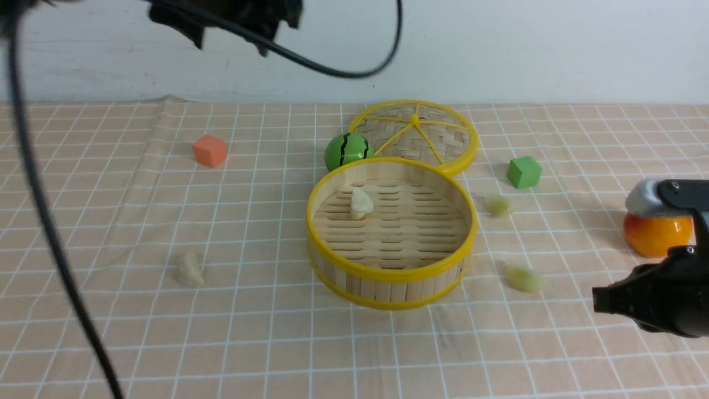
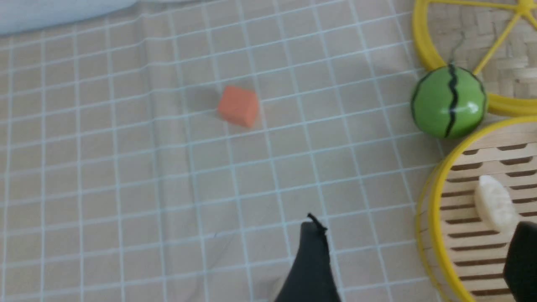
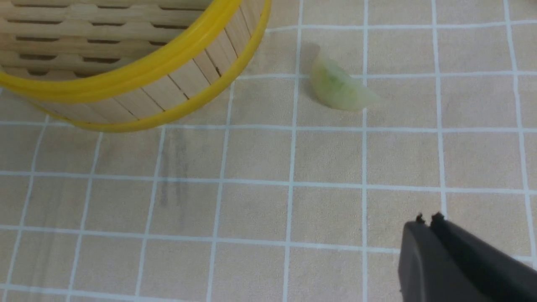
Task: Put the dumplings into the steamer on the table with the brown tablecloth.
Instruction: 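Reach for and grasp a dumpling on the table with the left gripper, then place the dumpling into the bamboo steamer basket with the left gripper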
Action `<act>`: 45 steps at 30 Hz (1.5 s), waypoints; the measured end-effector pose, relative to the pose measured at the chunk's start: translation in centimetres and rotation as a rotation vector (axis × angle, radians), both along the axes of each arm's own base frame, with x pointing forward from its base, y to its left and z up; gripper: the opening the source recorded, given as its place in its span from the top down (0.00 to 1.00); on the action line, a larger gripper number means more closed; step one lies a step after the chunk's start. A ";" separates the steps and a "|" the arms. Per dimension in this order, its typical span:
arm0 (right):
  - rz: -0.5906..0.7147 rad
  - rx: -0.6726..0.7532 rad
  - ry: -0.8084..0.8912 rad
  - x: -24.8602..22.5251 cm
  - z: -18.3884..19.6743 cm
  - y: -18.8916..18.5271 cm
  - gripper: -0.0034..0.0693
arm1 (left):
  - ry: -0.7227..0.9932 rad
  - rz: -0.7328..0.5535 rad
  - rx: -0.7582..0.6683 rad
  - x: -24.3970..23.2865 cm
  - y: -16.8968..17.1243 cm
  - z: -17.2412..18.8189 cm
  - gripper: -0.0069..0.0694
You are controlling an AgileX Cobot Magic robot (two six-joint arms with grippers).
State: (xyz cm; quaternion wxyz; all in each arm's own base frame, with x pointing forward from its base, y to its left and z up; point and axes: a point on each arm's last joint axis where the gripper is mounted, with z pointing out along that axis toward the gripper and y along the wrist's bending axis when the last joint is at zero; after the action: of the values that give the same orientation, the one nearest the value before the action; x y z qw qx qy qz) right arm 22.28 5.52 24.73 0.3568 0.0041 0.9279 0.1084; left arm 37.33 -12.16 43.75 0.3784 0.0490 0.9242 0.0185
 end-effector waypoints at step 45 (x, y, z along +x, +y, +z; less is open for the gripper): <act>-0.014 0.063 0.019 -0.1 0.0 0.3 0.90 | 0.079 -0.116 -0.286 -1.9 -6.3 -17.5 0.61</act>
State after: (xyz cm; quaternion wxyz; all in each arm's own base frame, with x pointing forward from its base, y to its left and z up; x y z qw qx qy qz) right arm 22.19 5.85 24.76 0.3486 0.0228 0.9272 0.1351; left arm 35.44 -18.47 26.28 0.3451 0.0486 0.9272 -0.1372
